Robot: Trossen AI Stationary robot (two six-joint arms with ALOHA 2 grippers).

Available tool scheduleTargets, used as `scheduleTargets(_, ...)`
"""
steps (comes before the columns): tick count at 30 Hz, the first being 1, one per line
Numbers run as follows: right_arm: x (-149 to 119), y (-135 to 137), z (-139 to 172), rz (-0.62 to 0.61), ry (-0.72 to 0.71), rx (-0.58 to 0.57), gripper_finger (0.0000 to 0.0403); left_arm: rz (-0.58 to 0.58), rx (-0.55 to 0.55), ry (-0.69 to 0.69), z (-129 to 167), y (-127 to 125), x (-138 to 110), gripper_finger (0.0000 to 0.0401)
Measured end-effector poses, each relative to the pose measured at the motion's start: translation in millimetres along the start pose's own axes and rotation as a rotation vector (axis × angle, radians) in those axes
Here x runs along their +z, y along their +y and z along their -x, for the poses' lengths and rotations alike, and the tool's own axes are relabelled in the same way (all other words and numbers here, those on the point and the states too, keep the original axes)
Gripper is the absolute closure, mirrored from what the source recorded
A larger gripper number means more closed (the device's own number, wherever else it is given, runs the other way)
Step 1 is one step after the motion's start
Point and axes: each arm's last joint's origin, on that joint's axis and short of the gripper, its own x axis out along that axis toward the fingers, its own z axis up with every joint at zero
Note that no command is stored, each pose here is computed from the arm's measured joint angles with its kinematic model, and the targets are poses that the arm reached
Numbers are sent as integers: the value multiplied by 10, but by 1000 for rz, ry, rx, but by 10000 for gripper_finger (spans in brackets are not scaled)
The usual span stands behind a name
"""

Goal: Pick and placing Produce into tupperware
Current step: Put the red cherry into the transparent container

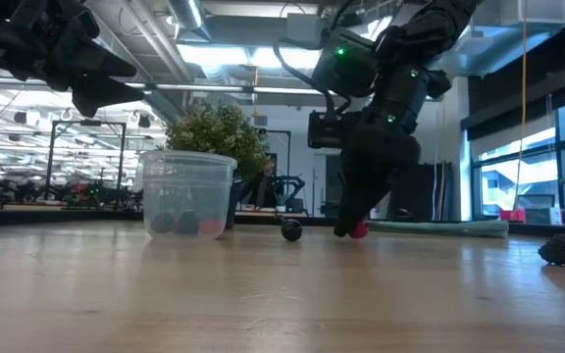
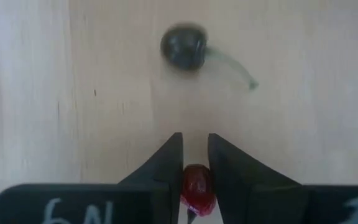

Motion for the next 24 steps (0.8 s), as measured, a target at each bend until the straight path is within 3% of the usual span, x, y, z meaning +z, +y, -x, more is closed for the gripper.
scheduleTargets(10,539,-33,290,-17,-167,6,326,0,0,0,0,0,0,151)
scheduleTargets(18,1184,32,794,-10,-469,38,326,0,0,0,0,0,0,151)
scheduleTargets(22,1324,124,861,42,-626,80,326,0,0,0,0,0,0,151)
scheduleTargets(24,1318,169,792,61,-618,83,326,0,0,0,0,0,0,150)
